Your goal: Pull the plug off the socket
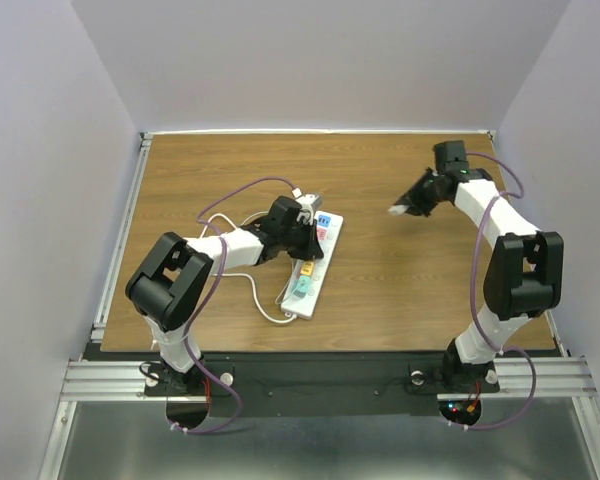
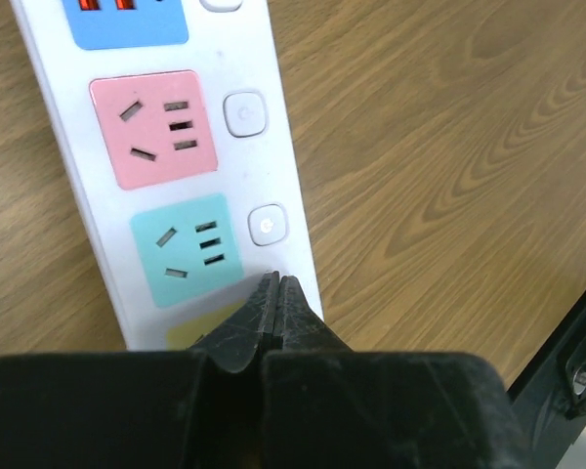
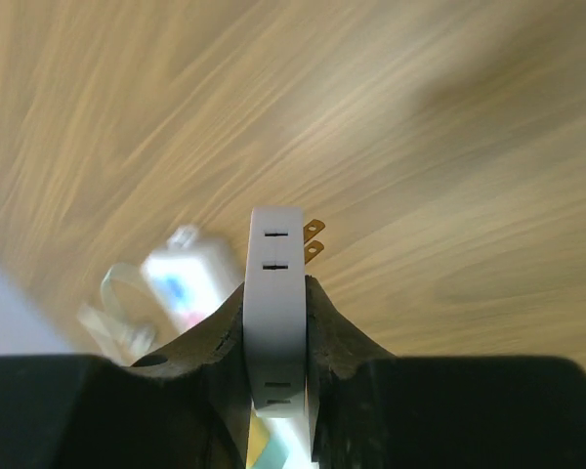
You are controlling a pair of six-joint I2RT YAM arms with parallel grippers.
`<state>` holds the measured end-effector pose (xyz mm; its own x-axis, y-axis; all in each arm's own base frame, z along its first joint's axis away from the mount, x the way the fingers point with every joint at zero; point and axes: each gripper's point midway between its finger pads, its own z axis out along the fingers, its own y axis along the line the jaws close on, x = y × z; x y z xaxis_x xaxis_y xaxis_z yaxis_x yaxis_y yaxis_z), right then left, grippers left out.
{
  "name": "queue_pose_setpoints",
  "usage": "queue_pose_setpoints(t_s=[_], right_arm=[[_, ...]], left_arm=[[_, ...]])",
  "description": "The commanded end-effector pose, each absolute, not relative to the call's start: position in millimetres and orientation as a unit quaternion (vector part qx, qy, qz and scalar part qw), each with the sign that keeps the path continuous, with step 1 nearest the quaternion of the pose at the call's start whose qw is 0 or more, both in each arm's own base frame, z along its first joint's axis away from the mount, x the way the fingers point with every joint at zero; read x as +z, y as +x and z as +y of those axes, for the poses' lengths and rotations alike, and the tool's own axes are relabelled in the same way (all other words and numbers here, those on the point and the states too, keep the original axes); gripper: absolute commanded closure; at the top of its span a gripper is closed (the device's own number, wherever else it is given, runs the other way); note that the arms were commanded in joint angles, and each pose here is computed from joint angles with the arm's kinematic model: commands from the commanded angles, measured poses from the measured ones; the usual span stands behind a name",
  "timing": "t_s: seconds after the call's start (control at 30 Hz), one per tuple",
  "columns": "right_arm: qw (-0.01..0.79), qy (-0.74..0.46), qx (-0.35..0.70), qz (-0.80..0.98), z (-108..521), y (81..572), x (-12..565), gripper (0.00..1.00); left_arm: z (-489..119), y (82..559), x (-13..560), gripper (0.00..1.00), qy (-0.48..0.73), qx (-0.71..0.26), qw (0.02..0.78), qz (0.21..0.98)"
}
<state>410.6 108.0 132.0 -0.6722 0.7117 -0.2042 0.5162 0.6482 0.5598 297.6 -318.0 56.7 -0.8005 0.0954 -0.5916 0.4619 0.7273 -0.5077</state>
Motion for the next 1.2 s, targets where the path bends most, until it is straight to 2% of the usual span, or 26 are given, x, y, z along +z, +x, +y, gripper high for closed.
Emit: queue_pose_setpoints(t_s=[0.0, 0.13, 0.27, 0.43, 0.47, 0.63, 0.83, 0.9, 1.0, 1.1, 1.17], right_arm=[[0.201, 0.404, 0.097, 0.887, 22.4, 388.0, 102.0, 1.00], [0.206, 0.417, -0.012, 0.885, -25.1, 370.1, 91.7, 0.99], [0.202, 0.412, -0.074, 0.885, -50.3, 359.0, 82.1, 1.00], [0.164, 0.392, -0.128, 0.896, -63.1, 341.4, 58.1, 0.97], [0.160, 0.388, -0.141, 0.897, -66.7, 337.4, 55.7, 0.92], [0.164, 0.376, -0.139, 0.901, -66.7, 335.0, 62.6, 0.82], [0.198, 0.349, -0.093, 0.911, -56.3, 353.2, 94.7, 0.54], [0.203, 0.339, -0.075, 0.916, -50.9, 355.0, 101.2, 0.41], [0.196, 0.330, -0.058, 0.922, -44.1, 352.7, 107.7, 0.30], [0.207, 0.321, -0.017, 0.924, -30.3, 354.3, 121.7, 0.29], [0.228, 0.290, 0.052, 0.928, -4.3, 357.3, 140.3, 0.29]], left_arm=[[-314.3, 299.6, 79.9, 1.00, 0.176, -0.310, 0.270, 0.894], [-327.2, 317.2, 129.8, 1.00, 0.181, -0.331, 0.316, 0.871], [-326.6, 322.4, 160.6, 1.00, 0.180, -0.333, 0.345, 0.859], [-324.0, 327.8, 152.5, 1.00, 0.177, -0.323, 0.341, 0.865], [-323.4, 325.5, 147.2, 1.00, 0.177, -0.323, 0.331, 0.868], [-319.4, 321.5, 142.6, 1.00, 0.171, -0.323, 0.329, 0.871], [-312.8, 323.1, 144.6, 1.00, 0.167, -0.319, 0.338, 0.869], [-310.1, 324.3, 145.8, 1.00, 0.163, -0.317, 0.343, 0.869], [-304.9, 324.8, 150.1, 1.00, 0.157, -0.316, 0.350, 0.868], [-300.3, 323.6, 155.6, 1.00, 0.155, -0.316, 0.356, 0.866], [-295.4, 323.8, 162.1, 1.00, 0.148, -0.316, 0.364, 0.863]])
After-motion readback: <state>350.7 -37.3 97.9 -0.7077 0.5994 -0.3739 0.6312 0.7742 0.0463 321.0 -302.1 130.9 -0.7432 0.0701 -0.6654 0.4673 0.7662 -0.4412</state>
